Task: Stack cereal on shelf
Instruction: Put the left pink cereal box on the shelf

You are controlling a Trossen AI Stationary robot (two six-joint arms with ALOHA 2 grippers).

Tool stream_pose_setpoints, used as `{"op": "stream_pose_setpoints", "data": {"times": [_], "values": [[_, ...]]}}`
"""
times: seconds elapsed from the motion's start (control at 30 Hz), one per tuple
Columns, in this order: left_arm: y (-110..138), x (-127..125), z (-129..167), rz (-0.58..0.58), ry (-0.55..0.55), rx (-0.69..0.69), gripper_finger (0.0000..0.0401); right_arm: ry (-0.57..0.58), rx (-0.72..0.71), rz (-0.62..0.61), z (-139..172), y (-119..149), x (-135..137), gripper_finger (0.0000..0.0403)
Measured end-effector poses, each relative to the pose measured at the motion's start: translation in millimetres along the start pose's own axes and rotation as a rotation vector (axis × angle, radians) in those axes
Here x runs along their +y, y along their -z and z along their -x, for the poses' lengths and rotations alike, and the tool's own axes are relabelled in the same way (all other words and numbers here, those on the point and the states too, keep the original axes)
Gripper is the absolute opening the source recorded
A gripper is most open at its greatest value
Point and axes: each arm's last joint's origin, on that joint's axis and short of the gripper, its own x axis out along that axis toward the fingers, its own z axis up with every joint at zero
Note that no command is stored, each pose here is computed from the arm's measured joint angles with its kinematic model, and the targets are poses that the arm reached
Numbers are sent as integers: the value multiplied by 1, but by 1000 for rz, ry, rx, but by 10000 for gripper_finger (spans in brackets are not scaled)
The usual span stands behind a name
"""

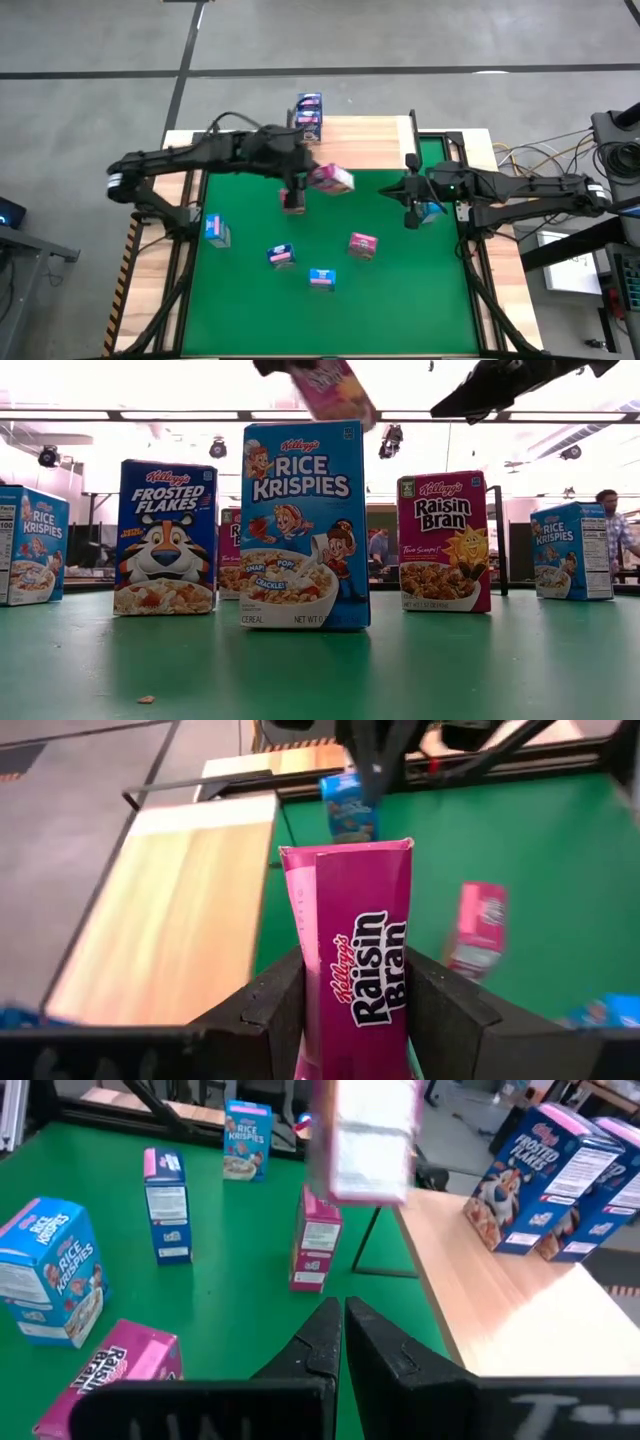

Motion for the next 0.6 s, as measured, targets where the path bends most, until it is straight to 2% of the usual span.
{"op": "stream_pose_setpoints", "data": {"times": [0.27, 0.6], "values": [[-24, 39, -48, -29, -38, 171, 134, -2, -28, 8, 12, 4, 1, 9], [-39, 84, -90, -33, -84, 241, 134, 1, -38, -2, 17, 8, 2, 9]]}}
